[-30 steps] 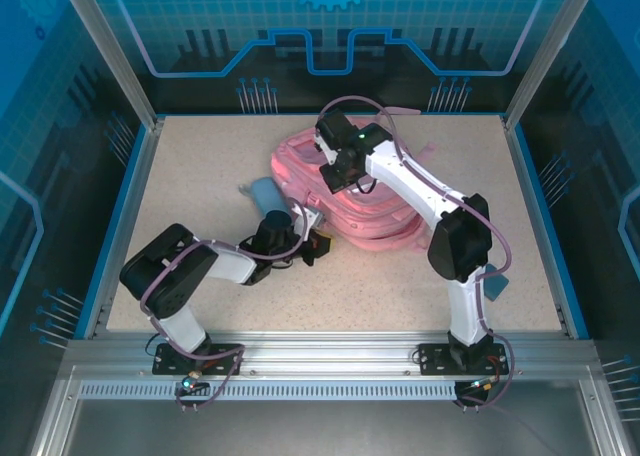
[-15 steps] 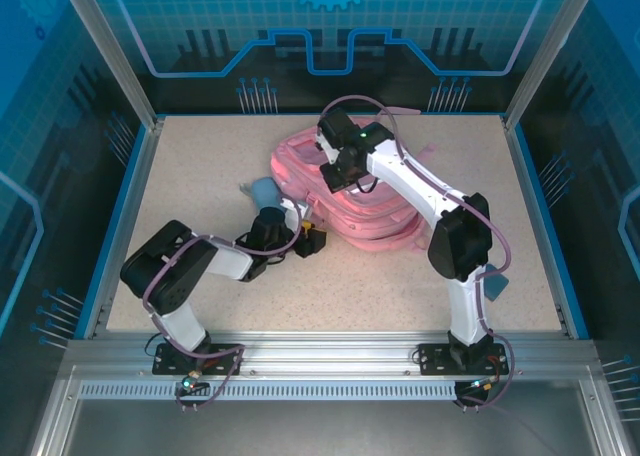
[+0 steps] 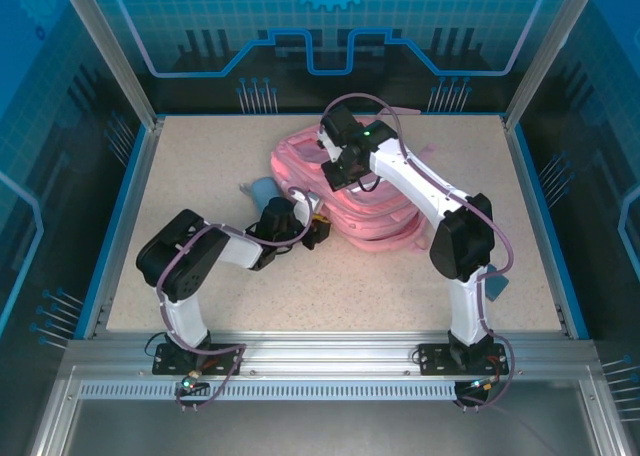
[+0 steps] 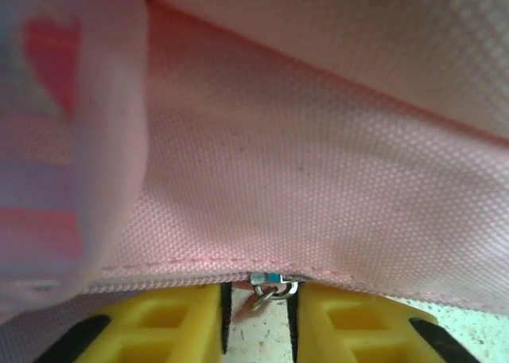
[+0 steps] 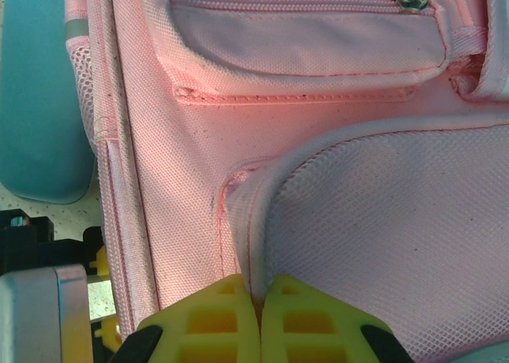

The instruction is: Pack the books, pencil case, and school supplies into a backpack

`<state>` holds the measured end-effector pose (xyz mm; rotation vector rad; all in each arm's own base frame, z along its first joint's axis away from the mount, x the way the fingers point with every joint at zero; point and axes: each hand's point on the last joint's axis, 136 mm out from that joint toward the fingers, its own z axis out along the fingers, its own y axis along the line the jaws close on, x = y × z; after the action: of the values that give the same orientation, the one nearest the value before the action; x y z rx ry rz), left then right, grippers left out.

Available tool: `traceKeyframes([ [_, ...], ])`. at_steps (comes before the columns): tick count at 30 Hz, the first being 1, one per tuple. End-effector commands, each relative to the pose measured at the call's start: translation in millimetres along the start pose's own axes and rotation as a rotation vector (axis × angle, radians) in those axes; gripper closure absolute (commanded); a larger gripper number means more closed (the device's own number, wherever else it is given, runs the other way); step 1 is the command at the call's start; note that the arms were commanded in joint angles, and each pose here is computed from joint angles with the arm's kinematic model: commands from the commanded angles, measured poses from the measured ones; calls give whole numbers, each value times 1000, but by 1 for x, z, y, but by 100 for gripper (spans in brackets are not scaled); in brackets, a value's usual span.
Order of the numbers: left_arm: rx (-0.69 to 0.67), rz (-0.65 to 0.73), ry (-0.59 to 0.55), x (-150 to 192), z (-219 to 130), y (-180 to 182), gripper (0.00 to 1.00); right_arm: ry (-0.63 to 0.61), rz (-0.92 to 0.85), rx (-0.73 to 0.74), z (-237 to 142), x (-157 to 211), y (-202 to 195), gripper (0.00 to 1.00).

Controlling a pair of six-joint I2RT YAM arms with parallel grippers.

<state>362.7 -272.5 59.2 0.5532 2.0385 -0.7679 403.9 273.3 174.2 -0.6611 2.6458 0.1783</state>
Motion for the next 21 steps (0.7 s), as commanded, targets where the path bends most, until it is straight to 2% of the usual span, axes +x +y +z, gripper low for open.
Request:
traceKeyframes([
  [1,6,37,-16,-8,4,3,85,-132,14,-59,-44,-26,7,100],
  [6,3,45,-13,-6,1,4,99,-134,20,-50,-44,-26,3,100],
  [15,61,12,-4,-1,-9,-11,100,-132,34,-56,-41,-26,2,100],
  [21,127,24,0,4,-17,-48,100,-130,53,-92,-32,-29,8,100],
])
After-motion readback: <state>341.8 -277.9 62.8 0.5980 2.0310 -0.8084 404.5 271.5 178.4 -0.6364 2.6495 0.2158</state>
